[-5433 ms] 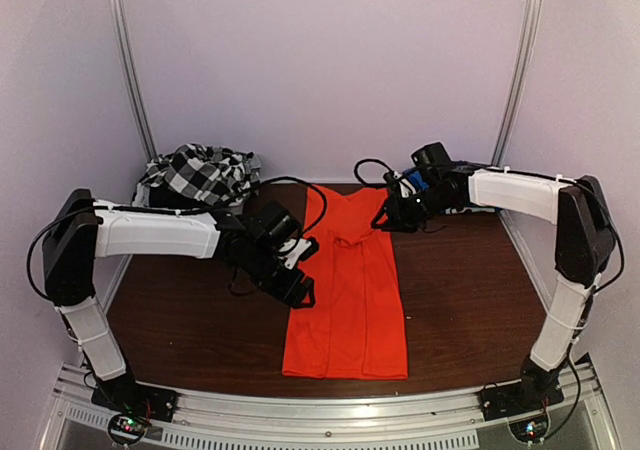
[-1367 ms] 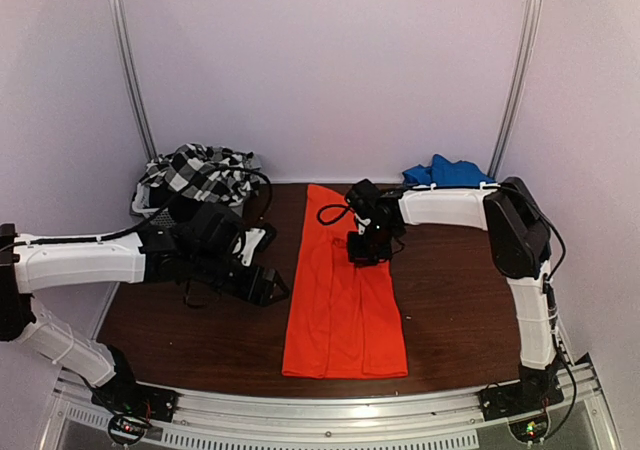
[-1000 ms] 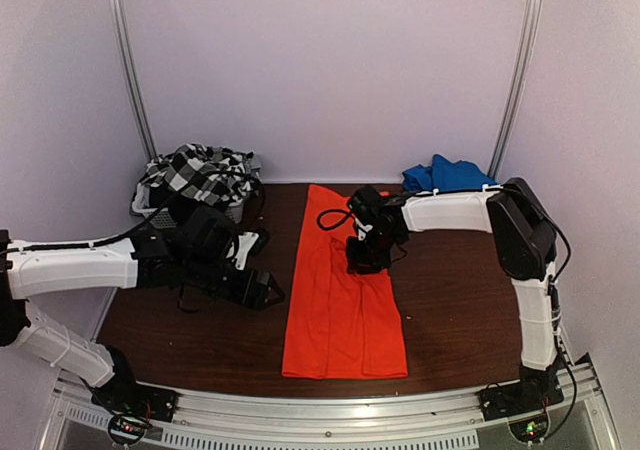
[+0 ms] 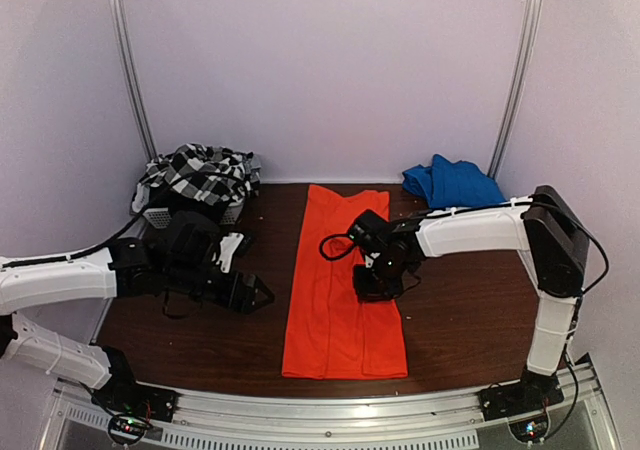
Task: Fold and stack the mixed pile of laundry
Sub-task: Smooth out the rectangle-folded T-shirt at the center of the board.
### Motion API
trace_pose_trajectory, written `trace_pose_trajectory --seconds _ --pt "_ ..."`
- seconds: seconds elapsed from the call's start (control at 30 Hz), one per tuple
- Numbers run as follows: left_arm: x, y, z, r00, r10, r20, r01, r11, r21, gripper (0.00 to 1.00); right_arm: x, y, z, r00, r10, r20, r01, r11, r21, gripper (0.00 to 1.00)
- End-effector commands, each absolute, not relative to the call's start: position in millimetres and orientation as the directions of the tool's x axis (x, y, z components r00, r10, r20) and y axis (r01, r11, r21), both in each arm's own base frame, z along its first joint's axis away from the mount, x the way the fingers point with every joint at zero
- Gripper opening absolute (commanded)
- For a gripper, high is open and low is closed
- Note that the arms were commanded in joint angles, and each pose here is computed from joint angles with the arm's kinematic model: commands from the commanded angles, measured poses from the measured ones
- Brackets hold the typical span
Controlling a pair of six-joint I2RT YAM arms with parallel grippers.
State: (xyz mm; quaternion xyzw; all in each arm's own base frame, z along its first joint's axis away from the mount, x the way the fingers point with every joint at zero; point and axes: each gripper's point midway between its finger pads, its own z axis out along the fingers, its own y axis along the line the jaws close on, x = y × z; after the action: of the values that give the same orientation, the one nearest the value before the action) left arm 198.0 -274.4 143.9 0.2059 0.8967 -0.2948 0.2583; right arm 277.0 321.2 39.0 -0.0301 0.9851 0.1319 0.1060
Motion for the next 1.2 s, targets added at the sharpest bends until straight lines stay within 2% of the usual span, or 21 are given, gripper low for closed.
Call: trace_pose_trajectory --seconds 0.0,0.2,0.47,0.77,0.93,1.07,1.1,1.17 --pt "197.6 -269.2 143.7 -0.781 0.199 -0.592 0.509 0.751 -0.42 0.8 276.2 312.6 40.9 -0.969 -0.04 -0.242 -0.088 0.978 0.191 0.23" --pt "197.8 -269.0 143.3 -0.783 0.198 -0.59 0.507 0.753 -0.42 0.8 271.4 318.9 24.5 -0.974 -0.073 -0.213 -0.112 0.978 0.174 0.22" --pt "197.4 -265.7 145.2 -0.782 0.186 -0.595 0.5 0.757 -0.421 0.8 264.8 326.0 24.8 -0.973 -0.09 -0.211 -0.127 0.977 0.171 0.0" --pt "197.4 -265.7 145.8 -0.782 0.183 -0.595 0.499 0.756 -0.423 0.8 251.7 339.4 67.8 -0.965 -0.075 -0.251 -0.135 0.963 0.233 0.0" --pt "197.1 -267.8 141.3 -0.787 0.194 -0.586 0.501 0.756 -0.422 0.8 245.0 336.3 65.5 -0.97 -0.063 -0.236 -0.121 0.963 0.241 0.0" --pt "196.7 -268.7 132.9 -0.793 0.212 -0.572 0.502 0.759 -0.415 0.8 237.0 351.4 50.4 -0.981 -0.045 -0.19 -0.107 0.937 0.332 0.0" --pt "195.9 -269.2 130.8 -0.794 0.215 -0.568 0.502 0.759 -0.415 0.8 234.1 356.9 45.4 -0.984 -0.038 -0.171 -0.099 0.926 0.365 0.02" --pt "195.0 -269.6 127.3 -0.796 0.222 -0.563 0.504 0.758 -0.414 0.8 229.4 366.3 39.4 -0.991 -0.027 -0.133 -0.081 0.905 0.417 0.14"
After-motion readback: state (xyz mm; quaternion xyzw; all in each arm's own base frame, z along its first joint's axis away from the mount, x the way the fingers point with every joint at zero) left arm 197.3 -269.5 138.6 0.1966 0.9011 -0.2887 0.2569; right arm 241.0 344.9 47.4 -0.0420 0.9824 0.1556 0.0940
